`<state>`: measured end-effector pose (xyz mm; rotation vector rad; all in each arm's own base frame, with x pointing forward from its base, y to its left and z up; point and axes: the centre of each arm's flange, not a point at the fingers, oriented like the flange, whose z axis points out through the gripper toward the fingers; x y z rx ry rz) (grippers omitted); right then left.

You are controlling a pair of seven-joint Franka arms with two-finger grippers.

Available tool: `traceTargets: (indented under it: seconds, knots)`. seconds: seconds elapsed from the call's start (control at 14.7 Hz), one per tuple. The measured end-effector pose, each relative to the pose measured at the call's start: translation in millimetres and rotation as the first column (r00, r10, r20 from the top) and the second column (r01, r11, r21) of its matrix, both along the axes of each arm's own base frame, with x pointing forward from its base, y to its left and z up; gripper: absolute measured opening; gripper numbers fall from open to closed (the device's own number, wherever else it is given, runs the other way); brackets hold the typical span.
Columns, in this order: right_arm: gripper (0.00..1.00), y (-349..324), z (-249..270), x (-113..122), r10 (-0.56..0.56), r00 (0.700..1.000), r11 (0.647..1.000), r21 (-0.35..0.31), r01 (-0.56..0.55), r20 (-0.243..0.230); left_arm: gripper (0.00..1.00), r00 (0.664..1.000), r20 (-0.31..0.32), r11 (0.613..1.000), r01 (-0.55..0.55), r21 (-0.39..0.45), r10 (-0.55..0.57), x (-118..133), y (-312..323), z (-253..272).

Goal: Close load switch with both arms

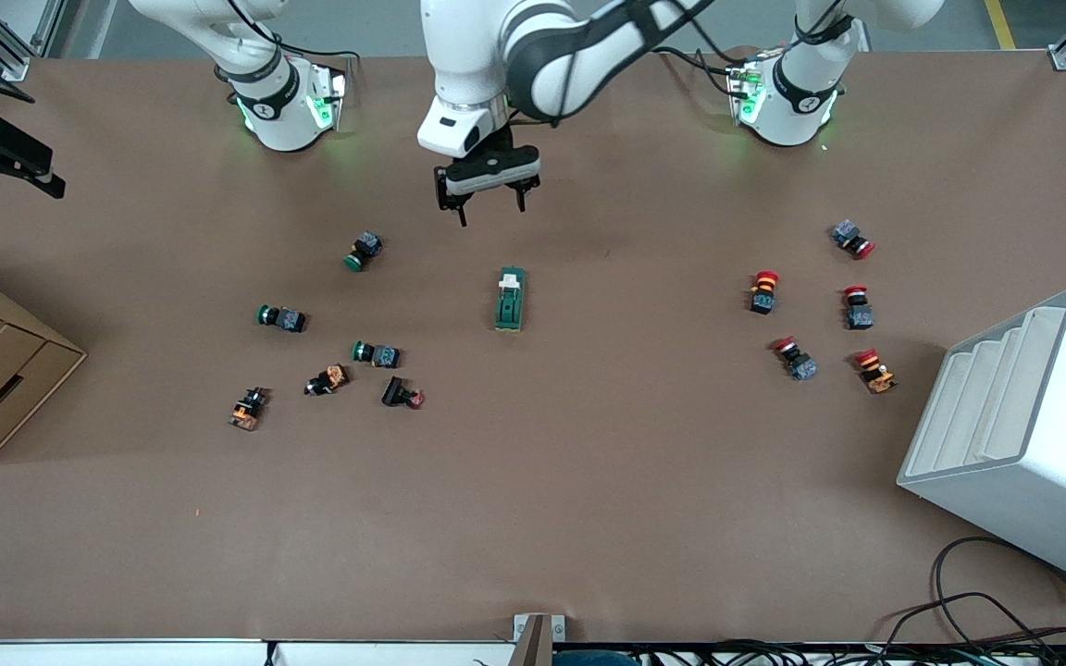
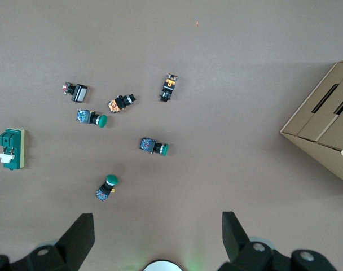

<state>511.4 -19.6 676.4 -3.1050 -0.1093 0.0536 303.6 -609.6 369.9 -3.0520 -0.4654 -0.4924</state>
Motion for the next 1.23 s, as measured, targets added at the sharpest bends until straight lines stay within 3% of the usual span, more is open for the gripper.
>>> traceTargets:
  seconds: [0.34, 0.75, 0.95, 1.23]
  knots:
    - [1.00, -0.4, -0.1, 0.0, 0.000, 1.000, 1.000, 0.000, 0.000, 0.000, 1.00, 0.991, 0.124, 0.996, 0.032, 0.081, -0.042, -51.6, 1.8, -67.0]
    - [1.00, -25.3, -20.5, 14.6, -0.047, 0.999, 0.999, 0.000, 0.047, -0.017, 1.00, 0.943, 0.308, 0.987, 0.086, 0.139, -0.126, -98.7, 32.7, -136.3]
    - [1.00, -40.3, -50.2, 29.8, -0.072, 0.995, 0.997, 0.002, 0.072, -0.065, 1.00, 0.913, 0.390, 0.992, 0.089, 0.091, -0.118, -121.9, 40.8, -177.4]
    - [1.00, -50.4, -103.0, 58.6, -0.087, 0.988, 0.996, 0.010, 0.089, -0.130, 1.00, 0.896, 0.409, 0.984, 0.141, 0.105, -0.172, -135.8, 40.2, -202.9]
